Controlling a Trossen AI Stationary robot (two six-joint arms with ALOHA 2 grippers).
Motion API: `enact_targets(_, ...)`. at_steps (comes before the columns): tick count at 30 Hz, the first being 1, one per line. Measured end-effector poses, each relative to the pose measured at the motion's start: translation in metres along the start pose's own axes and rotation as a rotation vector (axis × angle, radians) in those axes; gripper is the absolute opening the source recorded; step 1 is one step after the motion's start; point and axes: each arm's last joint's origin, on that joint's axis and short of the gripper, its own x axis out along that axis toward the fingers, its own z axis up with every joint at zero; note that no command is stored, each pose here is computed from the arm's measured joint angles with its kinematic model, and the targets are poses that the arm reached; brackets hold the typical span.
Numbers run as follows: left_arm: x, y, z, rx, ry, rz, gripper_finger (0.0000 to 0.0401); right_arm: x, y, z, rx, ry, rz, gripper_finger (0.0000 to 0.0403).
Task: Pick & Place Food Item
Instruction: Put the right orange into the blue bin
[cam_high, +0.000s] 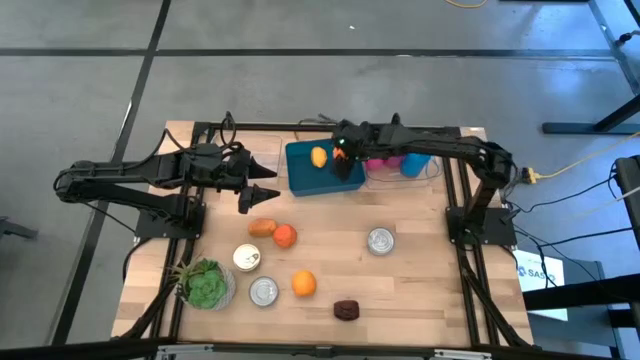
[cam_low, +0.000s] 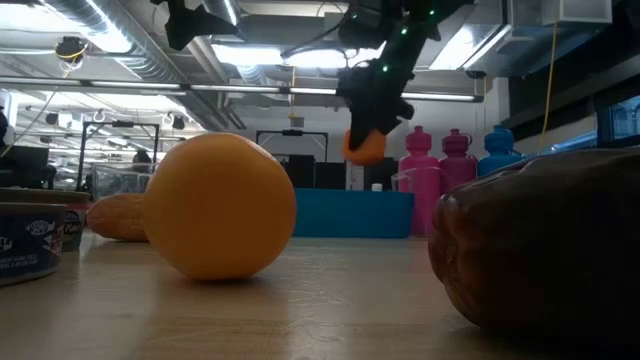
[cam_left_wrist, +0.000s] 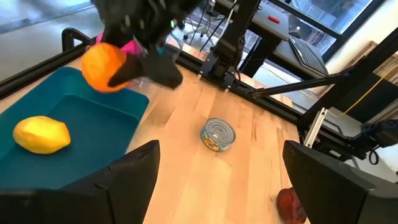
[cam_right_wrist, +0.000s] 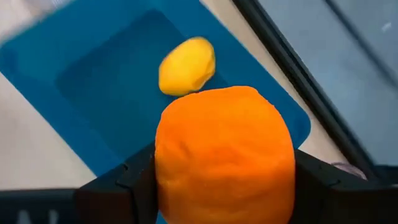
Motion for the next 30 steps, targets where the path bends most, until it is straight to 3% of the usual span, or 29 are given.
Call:
enact_targets(5, 0.000, 0.000, 0.000, -0.013, 0.000, 0.000, 0.0331, 0.008, 0.020, -0.004, -0.178, 0.000, -0.076, 0.0238)
enact_targets(16, 0.000, 0.000, 0.000, -0.016, 0.000, 0.000, 0.0331, 0.028, 0.041, -0.013, -0.578, 0.063, -0.008, 0.0238)
enact_targets(21, 0.000, 0.000, 0.000, -0.015, 0.000, -0.001, 0.0331, 0.035, 0.042, -0.014, -0.648, 0.084, 0.002, 0.0238)
enact_targets(30, 0.000, 0.000, 0.000, -0.015, 0.000, -0.001, 0.0331, 0.037, 0.036, -0.013, -0.635, 0.092, 0.033, 0.0238)
